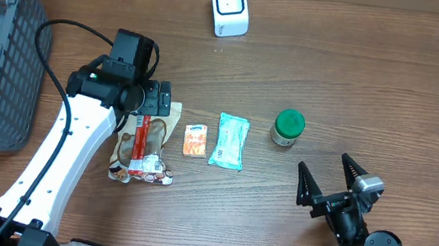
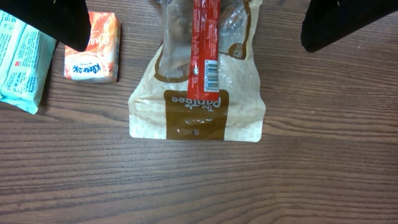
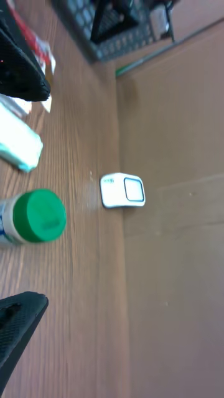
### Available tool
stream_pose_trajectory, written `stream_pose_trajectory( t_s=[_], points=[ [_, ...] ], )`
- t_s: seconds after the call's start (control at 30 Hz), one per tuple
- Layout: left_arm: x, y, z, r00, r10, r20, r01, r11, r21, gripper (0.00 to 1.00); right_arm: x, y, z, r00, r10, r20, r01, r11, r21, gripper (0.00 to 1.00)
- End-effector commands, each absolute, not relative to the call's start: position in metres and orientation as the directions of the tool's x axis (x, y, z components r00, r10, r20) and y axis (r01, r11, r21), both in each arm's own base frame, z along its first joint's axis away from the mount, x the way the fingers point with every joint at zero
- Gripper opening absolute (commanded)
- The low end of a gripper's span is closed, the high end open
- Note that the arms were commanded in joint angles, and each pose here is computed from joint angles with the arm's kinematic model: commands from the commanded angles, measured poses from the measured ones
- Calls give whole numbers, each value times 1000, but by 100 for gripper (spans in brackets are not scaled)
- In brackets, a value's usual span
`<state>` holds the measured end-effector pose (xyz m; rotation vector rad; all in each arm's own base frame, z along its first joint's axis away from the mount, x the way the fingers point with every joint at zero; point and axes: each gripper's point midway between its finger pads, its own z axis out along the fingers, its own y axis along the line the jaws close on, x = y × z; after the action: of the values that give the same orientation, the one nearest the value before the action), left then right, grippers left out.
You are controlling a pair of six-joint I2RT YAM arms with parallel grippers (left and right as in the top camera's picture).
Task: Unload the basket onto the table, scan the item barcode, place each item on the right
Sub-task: 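Lower the bag onto the table and raise the right gripper, then move the right gripper over the orange Kleenex pack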
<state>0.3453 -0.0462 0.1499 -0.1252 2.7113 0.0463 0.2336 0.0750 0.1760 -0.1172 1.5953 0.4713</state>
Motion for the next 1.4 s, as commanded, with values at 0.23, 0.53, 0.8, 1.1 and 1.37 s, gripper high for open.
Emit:
stream_pose_trajectory(
  t_s=[0.23,0.53,0.8,1.1,1.37],
  points=[
    [348,-44,156,-897,-86,-432,-105,994,19,99,222,80,195,-157,250,-955,-376,879,292,100],
    [348,-44,156,-898,-87,-432,-105,994,18,100,210,67,267,-199,235,-952,-300,910,287,100],
    [348,-44,156,-898,-87,-432,-105,994,18,99,231,71,310,-517,185,-835,-197,924,327,100],
    [348,-44,156,-898,-87,-432,-105,994,18,99,261,132,321,-813,114,-571,-277,787,552,100],
    [348,-44,156,-898,-87,-432,-105,994,18,100,282,168,274,-938,70,-340,-194,708,679,37]
  ],
)
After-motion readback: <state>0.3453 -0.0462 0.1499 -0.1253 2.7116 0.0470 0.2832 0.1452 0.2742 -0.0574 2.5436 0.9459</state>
